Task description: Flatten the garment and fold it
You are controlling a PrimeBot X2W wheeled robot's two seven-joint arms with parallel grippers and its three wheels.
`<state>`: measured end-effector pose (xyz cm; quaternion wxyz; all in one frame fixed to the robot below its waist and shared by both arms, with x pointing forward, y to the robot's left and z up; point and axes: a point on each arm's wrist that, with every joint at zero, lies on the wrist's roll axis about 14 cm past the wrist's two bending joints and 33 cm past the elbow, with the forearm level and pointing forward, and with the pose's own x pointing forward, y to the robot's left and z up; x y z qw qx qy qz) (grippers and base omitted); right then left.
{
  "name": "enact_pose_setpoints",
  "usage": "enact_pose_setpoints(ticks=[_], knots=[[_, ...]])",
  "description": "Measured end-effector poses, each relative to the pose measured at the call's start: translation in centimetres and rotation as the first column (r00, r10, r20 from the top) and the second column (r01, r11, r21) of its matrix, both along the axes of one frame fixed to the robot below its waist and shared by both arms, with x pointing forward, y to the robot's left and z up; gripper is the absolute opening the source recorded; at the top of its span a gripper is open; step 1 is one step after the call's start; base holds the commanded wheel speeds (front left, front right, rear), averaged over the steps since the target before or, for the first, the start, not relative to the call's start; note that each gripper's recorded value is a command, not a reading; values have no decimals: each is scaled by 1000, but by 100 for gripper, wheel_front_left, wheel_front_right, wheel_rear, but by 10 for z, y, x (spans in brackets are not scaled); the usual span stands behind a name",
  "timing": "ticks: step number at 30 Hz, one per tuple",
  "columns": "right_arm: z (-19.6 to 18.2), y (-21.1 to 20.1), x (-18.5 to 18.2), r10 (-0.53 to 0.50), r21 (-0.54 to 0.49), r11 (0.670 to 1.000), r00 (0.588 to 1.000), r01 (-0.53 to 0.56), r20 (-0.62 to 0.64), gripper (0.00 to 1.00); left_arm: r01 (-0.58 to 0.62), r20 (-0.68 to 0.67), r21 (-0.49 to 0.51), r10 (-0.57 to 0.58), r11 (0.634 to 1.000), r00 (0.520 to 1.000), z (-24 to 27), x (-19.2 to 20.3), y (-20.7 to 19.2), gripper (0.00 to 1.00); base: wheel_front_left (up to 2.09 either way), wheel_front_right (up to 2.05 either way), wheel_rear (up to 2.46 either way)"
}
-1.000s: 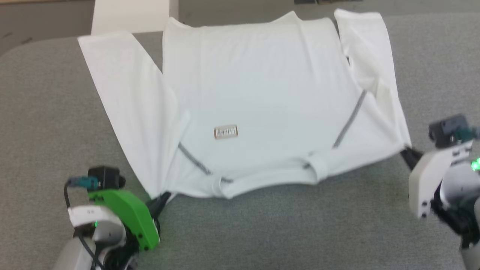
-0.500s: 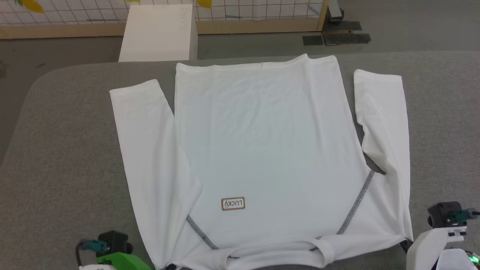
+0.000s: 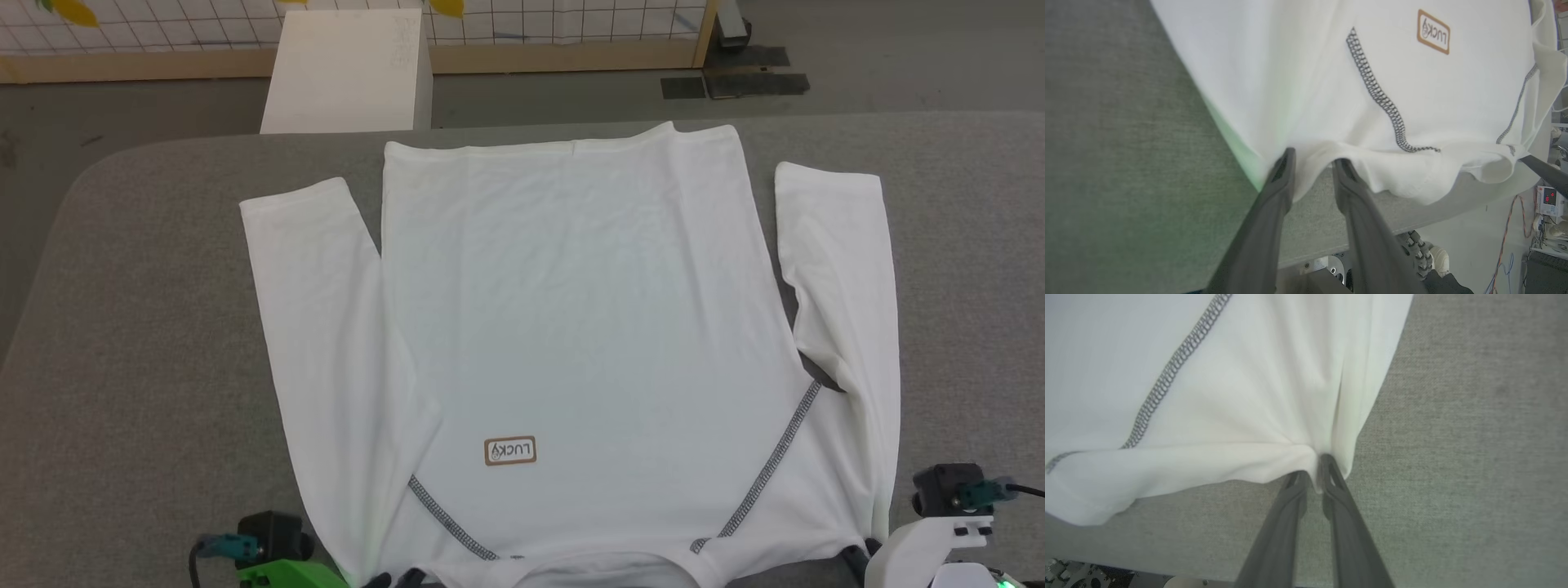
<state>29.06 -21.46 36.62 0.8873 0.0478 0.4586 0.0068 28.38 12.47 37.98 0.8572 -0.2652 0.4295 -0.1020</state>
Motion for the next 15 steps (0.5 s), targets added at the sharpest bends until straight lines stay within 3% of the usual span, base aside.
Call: enact_pose_setpoints(ticks=[4,10,15], knots=[[6,2,1,-3,15,1000,999,3,36,100,-19,56,-30,21,999,998,11,5,-7,100,0,0,0],[33,-2,3,-22,18,1000,986,20,165,100,-114,213,-18,116,993,970,40,23,14,100,0,0,0],[74,1,19,-55,42,998,927,42,372,100,-229,344,5,213,974,915,61,41,41,100,0,0,0]])
